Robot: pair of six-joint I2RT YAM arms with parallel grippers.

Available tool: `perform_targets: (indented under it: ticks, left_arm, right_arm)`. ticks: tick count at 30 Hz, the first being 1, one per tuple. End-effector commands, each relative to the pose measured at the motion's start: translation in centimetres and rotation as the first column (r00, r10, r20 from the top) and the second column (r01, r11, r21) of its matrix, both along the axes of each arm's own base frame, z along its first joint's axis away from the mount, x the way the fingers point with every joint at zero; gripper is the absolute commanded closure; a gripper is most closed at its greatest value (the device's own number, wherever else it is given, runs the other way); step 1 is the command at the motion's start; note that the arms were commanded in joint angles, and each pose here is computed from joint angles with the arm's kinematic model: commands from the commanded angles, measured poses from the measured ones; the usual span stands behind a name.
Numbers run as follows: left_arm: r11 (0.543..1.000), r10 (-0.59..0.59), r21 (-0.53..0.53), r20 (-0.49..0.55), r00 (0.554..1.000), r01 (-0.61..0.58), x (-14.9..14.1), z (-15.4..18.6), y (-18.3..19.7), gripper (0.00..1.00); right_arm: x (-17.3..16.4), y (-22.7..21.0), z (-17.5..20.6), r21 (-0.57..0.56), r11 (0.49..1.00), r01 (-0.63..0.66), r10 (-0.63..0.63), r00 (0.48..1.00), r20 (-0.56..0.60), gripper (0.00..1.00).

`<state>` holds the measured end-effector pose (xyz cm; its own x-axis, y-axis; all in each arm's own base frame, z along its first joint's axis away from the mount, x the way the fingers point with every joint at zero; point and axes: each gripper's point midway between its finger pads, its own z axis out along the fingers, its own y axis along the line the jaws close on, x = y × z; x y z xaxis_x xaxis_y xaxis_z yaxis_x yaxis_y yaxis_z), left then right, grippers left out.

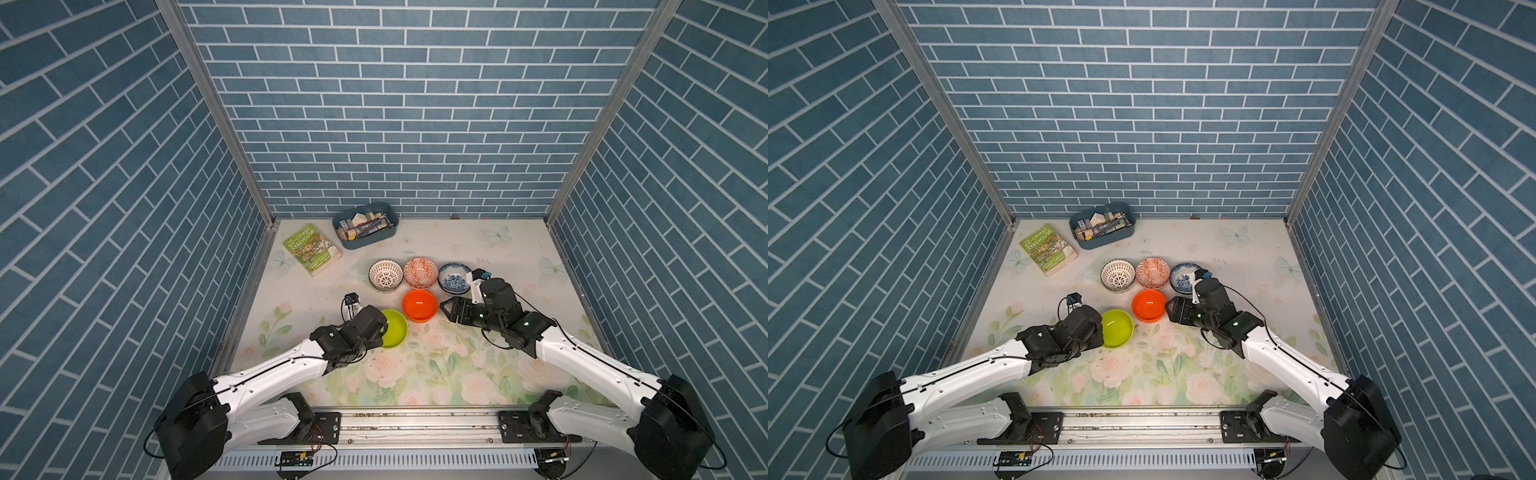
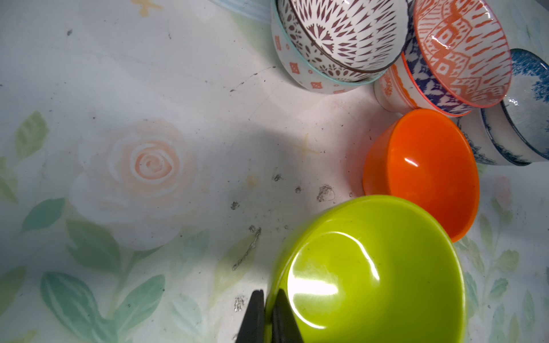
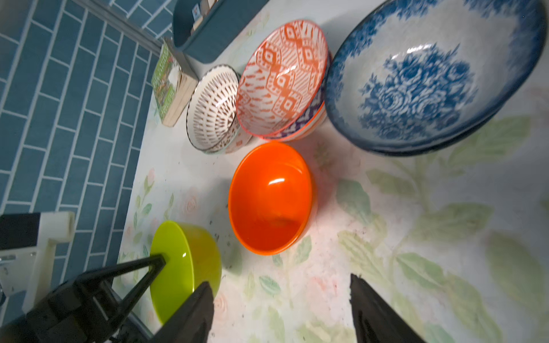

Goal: Stack the bowls
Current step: Pick up the bowl from the center of the board.

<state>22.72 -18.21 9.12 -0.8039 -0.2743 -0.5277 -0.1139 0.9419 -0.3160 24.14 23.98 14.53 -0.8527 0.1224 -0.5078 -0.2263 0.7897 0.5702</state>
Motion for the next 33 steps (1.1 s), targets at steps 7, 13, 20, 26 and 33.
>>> perform_targets:
  ticks: [7,13,20,26,33]
  left_arm:
    - [0.999,-0.028,0.027,0.133,0.991,0.025,2.2,3.3,-3.5,1.0]
    - [0.998,-0.047,-0.03,0.144,0.988,0.052,2.3,2.9,-4.9,1.0]
    - [0.997,-0.06,-0.043,0.145,0.988,0.067,2.3,2.6,-5.3,1.0]
    - [0.997,-0.062,-0.038,0.132,0.989,0.068,2.1,2.3,-5.3,1.0]
    - [0.995,-0.084,-0.045,0.133,0.988,0.09,2.1,2.4,-5.7,1.0]
  right_arm:
    - [-1.7,2.7,-0.1,-0.172,0.982,-0.073,0.059,0.995,-0.085,0.35]
    - [-1.8,4.5,-1.1,-0.231,0.967,-0.108,0.084,0.99,-0.11,0.44]
    - [-1.0,5.1,-2.4,-0.33,0.938,-0.103,0.063,0.99,-0.129,0.58]
    - [-0.4,5.6,-2.4,-0.368,0.925,-0.091,0.047,0.991,-0.128,0.75]
    - [-0.3,5.9,-2.5,-0.382,0.92,-0.091,0.041,0.989,-0.139,1.0]
